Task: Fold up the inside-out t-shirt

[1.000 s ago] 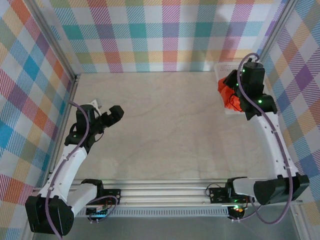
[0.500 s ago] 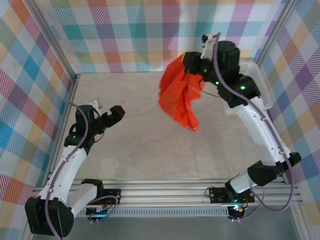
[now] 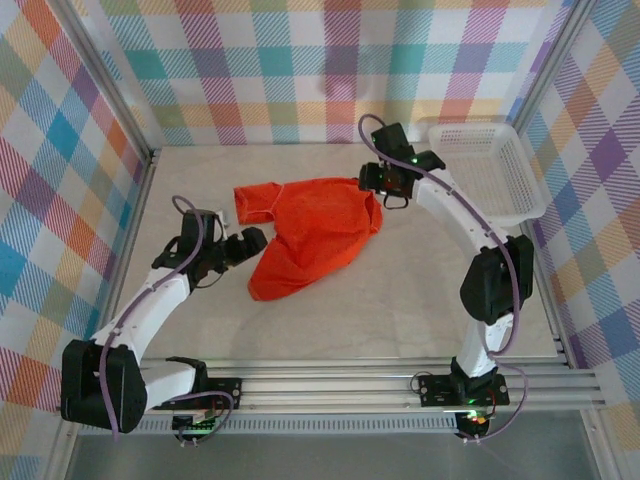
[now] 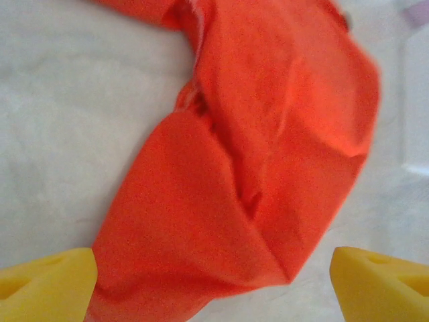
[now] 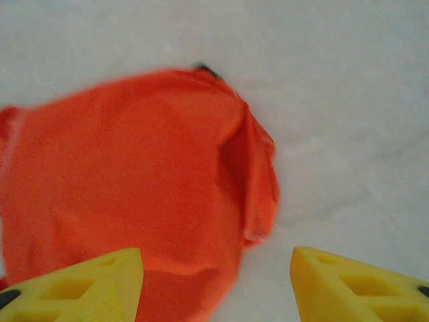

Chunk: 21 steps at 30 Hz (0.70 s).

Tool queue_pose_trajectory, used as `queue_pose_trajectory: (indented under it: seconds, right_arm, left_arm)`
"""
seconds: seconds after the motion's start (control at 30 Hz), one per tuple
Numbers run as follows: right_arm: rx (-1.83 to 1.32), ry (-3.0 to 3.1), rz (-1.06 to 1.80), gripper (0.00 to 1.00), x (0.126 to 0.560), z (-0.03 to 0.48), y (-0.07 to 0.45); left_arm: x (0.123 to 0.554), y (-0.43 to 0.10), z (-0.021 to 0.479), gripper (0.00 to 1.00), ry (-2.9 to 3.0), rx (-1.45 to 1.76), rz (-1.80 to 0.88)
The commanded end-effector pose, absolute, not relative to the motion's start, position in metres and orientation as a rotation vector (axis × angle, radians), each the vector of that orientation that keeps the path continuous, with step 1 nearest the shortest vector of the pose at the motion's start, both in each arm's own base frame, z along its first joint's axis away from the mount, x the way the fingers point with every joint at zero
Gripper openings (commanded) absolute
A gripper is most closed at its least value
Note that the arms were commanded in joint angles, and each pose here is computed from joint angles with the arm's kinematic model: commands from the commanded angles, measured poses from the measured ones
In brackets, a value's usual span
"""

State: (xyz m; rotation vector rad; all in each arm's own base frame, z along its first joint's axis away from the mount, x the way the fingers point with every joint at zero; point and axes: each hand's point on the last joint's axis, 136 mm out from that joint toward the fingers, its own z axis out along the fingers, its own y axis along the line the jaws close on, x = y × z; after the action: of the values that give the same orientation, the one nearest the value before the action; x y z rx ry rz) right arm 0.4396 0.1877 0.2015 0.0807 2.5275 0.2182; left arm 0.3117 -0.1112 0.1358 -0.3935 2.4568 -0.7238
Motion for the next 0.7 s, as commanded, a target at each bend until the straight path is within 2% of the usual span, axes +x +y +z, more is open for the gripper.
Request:
queue_pose_trajectory:
  seconds: [0.0, 0.17, 0.37, 0.67]
  right_arm:
    - [-0.013, 2.569, 0.357, 0.61, 0.414, 0.191, 0.203]
    - [-0.041, 2.684, 0.441, 0.61, 0.407, 0.147, 0.220]
    - [0.006, 2.758, 0.425, 0.62, 0.416, 0.109, 0.208]
    - [0.126, 2.799, 0.491, 0.60, 0.439, 0.084, 0.179]
  left_arm:
    - [0.293, -0.091, 0.120, 0.86, 2.578, -0.428, -0.512]
    - [0.268, -0.094, 0.102, 0.82, 2.628, -0.466, -0.506]
    - [0.238, -0.104, 0.069, 0.79, 2.714, -0.499, -0.525]
    - [0.235, -0.126, 0.035, 0.68, 2.726, -0.578, -0.651]
